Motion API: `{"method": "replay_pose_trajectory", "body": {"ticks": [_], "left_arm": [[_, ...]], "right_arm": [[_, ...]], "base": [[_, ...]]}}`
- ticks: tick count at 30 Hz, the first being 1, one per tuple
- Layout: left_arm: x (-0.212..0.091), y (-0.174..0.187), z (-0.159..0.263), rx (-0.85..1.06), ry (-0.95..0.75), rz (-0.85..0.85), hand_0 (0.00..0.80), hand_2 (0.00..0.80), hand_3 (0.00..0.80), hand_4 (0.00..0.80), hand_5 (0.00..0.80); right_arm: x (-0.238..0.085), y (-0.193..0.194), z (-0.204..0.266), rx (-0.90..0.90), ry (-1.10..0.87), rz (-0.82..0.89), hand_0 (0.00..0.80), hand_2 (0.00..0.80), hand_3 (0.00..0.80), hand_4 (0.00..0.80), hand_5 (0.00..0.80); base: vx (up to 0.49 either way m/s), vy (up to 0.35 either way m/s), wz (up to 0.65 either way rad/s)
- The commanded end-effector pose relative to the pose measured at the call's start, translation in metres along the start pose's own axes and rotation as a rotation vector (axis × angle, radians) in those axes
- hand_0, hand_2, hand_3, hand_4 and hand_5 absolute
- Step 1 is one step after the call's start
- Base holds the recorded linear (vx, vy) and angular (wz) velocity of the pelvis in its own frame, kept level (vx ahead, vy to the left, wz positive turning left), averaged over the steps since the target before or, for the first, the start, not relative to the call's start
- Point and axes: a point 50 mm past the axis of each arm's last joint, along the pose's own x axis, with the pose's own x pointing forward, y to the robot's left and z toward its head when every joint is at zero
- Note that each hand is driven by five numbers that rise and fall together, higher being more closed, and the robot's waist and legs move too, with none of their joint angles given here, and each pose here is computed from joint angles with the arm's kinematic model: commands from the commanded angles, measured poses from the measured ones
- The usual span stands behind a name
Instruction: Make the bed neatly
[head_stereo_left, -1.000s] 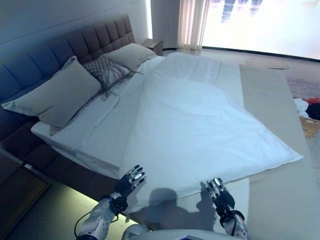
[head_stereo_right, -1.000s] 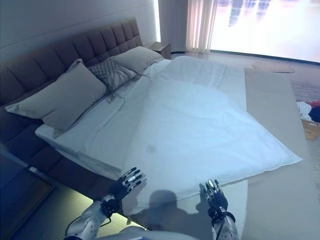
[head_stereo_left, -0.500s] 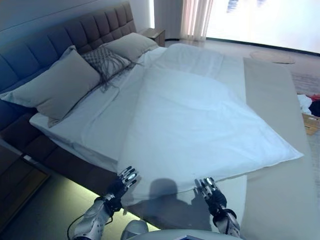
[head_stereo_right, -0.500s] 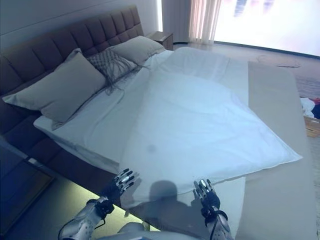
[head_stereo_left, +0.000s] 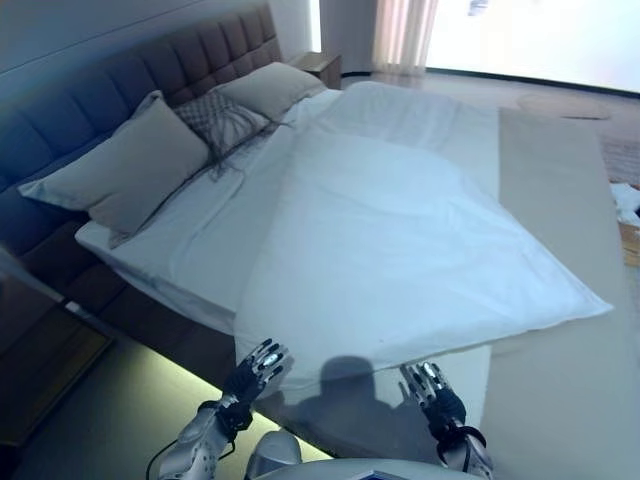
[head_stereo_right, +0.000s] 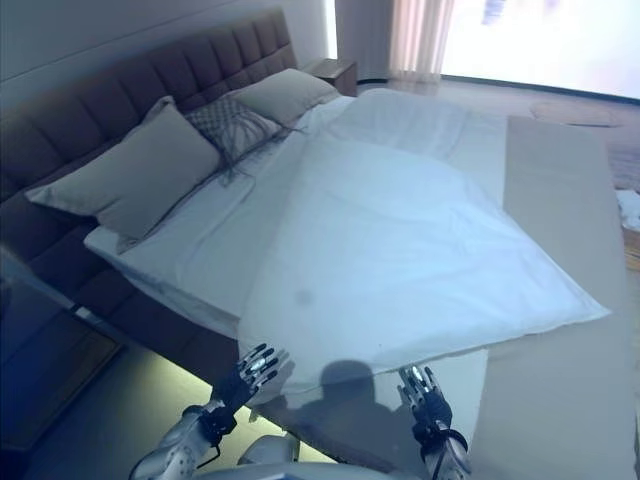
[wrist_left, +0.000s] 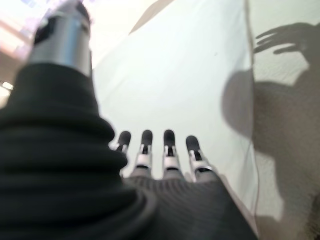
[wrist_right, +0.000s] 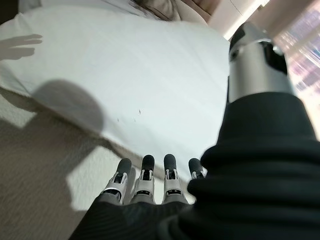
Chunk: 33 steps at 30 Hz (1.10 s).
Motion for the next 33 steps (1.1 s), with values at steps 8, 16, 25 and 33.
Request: {"method": "replay_pose_trajectory", "body": {"ticks": [8, 16, 25, 33], "left_arm": [[0.007, -0.020, 0.044, 0.145, -0.120, -0.129, 0.000, 0.000, 0.000, 0.000, 0.000], [0.005, -0.008, 0.045, 0.117, -0.146, -0.082, 0.000, 0.000, 0.000, 0.000, 0.000], [-0.003, 0.003, 0.041, 0.095, -0.145, -0.005, 0.000, 0.000, 0.000, 0.000, 0.000], [0.006, -0.011, 0.039, 0.111, -0.111, -0.090, 0.000, 0.000, 0.000, 0.000, 0.000]], "right_arm": [[0.005, 0.024, 0.018, 0.071, -0.158, 0.085, 0.000, 0.000, 0.000, 0.000, 0.000], [0.011, 0.025, 0.015, 0.044, -0.128, 0.079, 0.000, 0.000, 0.000, 0.000, 0.000], [0.015, 0.033, 0.011, 0.024, -0.090, 0.137, 0.000, 0.000, 0.000, 0.000, 0.000], [0.012, 0.029, 0.012, 0.036, -0.113, 0.081, 0.000, 0.000, 0.000, 0.000, 0.000]], "base": [[0.031, 0.299, 0.10], [0.012, 0.236, -0.13], [-0.046, 0.086, 0.05], [-0.012, 0.142, -0.02]]}}
